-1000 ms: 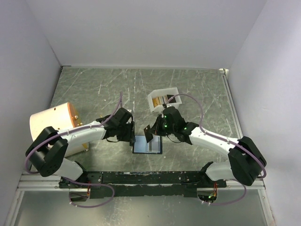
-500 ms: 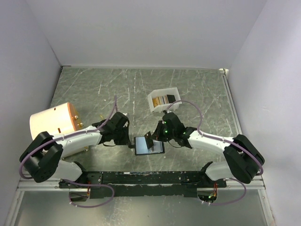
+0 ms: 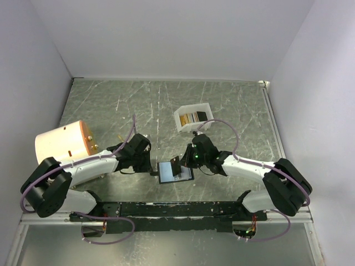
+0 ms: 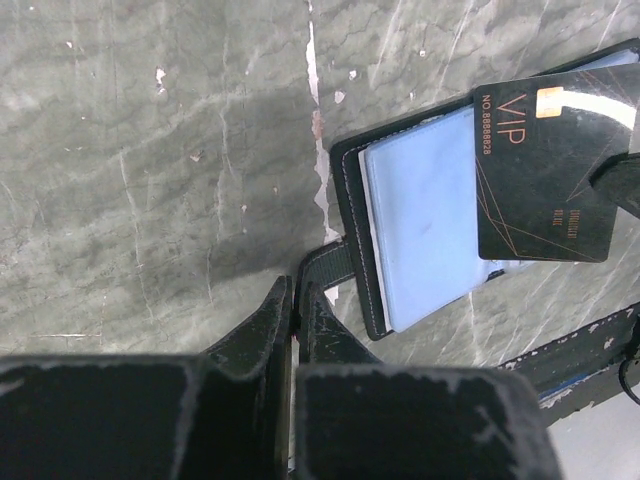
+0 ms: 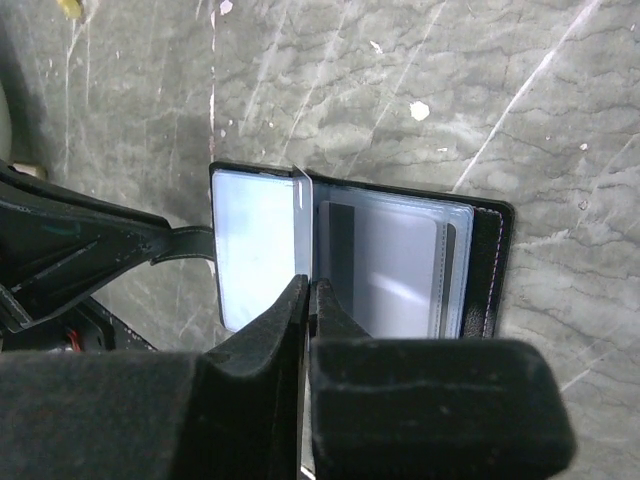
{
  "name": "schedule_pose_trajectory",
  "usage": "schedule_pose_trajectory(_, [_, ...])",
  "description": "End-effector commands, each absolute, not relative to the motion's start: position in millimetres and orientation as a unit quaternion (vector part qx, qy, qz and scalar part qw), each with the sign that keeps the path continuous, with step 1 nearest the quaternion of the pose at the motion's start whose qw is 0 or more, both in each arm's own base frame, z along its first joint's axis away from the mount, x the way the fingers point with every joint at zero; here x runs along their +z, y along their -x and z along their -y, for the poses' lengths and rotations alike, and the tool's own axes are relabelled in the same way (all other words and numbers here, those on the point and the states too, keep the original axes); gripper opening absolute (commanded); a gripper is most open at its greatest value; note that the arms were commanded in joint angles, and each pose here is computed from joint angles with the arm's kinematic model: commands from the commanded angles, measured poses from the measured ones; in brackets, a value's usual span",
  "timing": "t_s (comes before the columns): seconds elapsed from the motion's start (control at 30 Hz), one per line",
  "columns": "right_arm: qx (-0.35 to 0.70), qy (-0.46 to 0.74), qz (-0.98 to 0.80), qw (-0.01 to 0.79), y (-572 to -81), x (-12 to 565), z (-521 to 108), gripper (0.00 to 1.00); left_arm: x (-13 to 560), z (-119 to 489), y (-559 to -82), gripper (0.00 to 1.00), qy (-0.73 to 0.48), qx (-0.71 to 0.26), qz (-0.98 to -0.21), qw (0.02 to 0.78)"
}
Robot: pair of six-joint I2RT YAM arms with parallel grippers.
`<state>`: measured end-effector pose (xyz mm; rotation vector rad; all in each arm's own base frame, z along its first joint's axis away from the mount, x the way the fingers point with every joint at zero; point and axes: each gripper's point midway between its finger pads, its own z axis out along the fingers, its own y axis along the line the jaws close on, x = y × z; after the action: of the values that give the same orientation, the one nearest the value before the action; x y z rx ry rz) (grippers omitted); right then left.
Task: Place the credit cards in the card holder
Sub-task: Insert the credit card into the card holder.
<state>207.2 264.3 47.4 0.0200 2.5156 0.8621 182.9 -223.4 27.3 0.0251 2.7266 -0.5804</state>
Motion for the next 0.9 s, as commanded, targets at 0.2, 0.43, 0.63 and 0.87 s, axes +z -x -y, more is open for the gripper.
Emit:
schedule_pose_trajectory(0.2, [0.307, 0.009, -0.917, 0.257, -206, 44, -258, 0.0, 31, 218, -187, 0.07, 0.002, -0.202, -0.96, 0.194])
schedule_pose_trajectory(0.43, [0.301, 0.01, -0.919, 0.256, -203, 41, -253, 0.0, 30, 216, -186, 0.07, 0.004, -0.199, -0.961, 0.194])
schedule_pose_trajectory(0.63, [0.301, 0.014, -0.922, 0.244, -197, 33, -253, 0.0, 27, 217, -186, 0.07, 0.003, -0.196, -0.962, 0.19])
schedule_pose_trajectory(0.87, [0.308, 0.014, -0.922, 0.235, -193, 27, -254, 0.0, 26, 217, -186, 0.07, 0.004, -0.197, -0.962, 0.189])
